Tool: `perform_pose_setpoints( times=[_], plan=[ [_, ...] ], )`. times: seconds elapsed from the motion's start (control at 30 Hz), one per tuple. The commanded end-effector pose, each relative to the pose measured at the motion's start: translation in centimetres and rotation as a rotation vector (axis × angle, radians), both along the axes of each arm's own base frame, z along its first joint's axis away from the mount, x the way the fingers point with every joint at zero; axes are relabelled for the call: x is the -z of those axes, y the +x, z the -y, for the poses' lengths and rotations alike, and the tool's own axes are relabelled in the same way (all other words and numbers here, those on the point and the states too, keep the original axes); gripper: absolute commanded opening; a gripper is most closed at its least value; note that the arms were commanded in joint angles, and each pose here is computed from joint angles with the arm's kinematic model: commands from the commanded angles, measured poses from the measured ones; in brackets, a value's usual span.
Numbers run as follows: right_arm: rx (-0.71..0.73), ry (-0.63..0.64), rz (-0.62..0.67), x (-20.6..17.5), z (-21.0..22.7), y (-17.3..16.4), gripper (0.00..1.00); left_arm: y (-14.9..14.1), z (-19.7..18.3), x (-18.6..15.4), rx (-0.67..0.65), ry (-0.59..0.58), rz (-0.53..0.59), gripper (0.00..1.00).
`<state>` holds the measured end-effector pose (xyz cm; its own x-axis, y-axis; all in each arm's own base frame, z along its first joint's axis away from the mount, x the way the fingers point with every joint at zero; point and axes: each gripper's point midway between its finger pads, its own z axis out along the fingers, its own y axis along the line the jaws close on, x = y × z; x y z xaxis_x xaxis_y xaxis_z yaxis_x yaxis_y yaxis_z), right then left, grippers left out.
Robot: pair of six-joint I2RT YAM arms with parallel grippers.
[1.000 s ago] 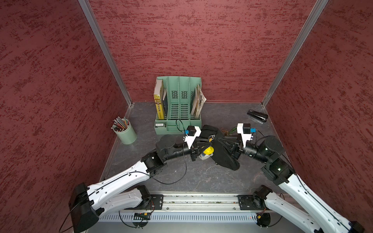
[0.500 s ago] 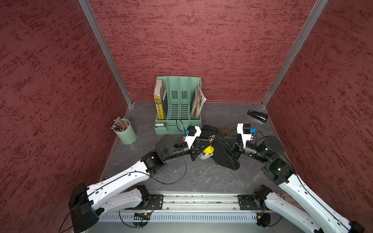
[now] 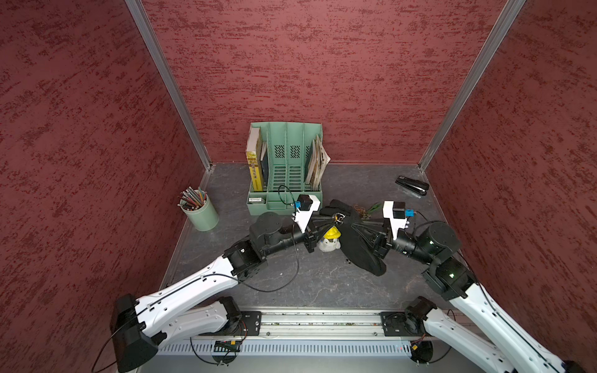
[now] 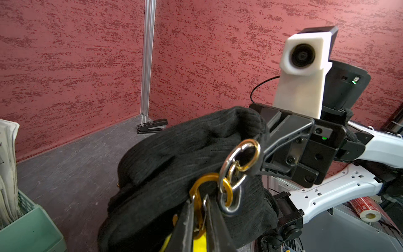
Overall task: Remove the decoration from the bag
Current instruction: Remove the decoration item from the bag.
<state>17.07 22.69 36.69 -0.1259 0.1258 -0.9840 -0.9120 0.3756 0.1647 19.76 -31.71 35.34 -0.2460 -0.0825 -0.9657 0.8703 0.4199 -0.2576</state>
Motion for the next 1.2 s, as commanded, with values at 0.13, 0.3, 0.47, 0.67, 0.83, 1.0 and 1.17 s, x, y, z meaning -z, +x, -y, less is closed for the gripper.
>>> perform_pose_setpoints(
  times=[0.13, 0.3, 0.47, 0.67, 0.83, 1.0, 1.17],
  plan=[
    [-0.005, 0.002, 0.084, -0.7, 0.5, -1.0, 0.00, 0.7, -0.4, -1.0, -0.088, 0.030, -0.060, 0.00],
    [-0.013, -0.011, 0.087, -0.3, 0.4, -1.1, 0.00, 0.4, 0.0, -1.3, -0.093, 0.062, -0.065, 0.00],
    [-0.034, -0.027, 0.086, 0.1, 0.2, -1.3, 0.00, 0.2, 0.3, -1.7, -0.090, 0.073, -0.089, 0.00],
    [-0.055, -0.048, 0.085, 0.5, 0.0, -1.5, 0.00, 0.2, 0.8, -1.9, -0.089, 0.085, -0.134, 0.00],
    [-0.065, -0.056, 0.085, 0.7, -0.1, -1.6, 0.00, 0.4, 0.8, -2.0, -0.099, 0.086, -0.158, 0.00],
    [-0.067, -0.065, 0.081, 1.0, -0.2, -1.6, 0.00, 0.2, 0.7, -2.3, -0.096, 0.081, -0.159, 0.00],
    [-0.128, -0.078, 0.070, 1.4, -0.6, -2.4, 0.00, 0.1, 0.1, -3.0, -0.103, 0.046, -0.168, 0.00]
  ],
)
